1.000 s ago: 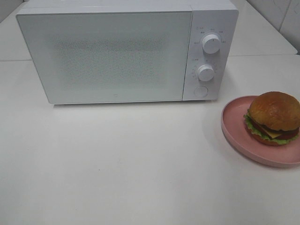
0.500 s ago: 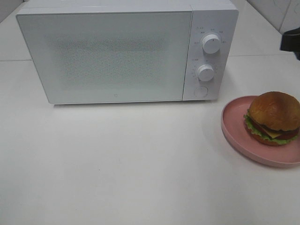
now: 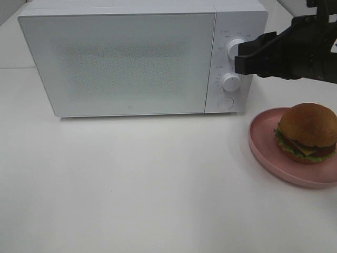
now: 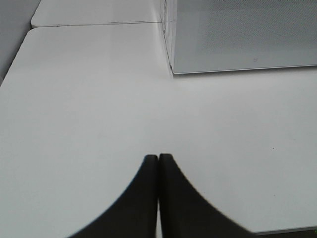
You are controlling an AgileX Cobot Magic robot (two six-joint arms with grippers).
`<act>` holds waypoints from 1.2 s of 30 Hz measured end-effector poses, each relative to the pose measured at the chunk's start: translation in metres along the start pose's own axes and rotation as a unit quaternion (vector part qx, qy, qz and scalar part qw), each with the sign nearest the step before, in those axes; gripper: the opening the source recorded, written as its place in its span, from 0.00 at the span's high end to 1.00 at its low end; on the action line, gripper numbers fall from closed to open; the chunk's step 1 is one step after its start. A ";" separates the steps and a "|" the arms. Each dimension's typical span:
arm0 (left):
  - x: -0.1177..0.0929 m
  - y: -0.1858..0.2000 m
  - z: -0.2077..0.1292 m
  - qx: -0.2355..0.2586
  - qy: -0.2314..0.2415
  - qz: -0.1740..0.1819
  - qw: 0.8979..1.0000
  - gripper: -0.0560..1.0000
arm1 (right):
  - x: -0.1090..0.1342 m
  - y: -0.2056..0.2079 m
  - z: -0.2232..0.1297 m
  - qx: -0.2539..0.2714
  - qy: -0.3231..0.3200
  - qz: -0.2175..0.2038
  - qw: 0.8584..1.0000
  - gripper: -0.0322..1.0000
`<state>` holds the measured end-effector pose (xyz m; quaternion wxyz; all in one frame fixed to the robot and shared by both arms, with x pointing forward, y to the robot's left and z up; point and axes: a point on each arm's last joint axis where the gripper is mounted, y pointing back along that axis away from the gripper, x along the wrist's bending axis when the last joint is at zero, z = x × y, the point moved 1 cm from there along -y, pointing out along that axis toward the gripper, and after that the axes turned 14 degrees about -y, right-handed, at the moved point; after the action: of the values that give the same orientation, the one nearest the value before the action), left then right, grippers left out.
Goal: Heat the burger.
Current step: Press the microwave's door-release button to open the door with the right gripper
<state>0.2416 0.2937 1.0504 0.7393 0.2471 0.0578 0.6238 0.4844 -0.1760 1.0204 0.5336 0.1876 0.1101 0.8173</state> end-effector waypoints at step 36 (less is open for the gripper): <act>0.000 0.000 0.000 0.000 0.000 0.000 1.000 0.95 | 0.002 -0.064 -0.061 0.074 -0.259 0.011 0.963 0.96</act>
<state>0.2416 0.2937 1.0504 0.7393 0.2471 0.0578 0.6238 0.5106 -0.1468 0.9418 0.5196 0.4331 0.0267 0.7360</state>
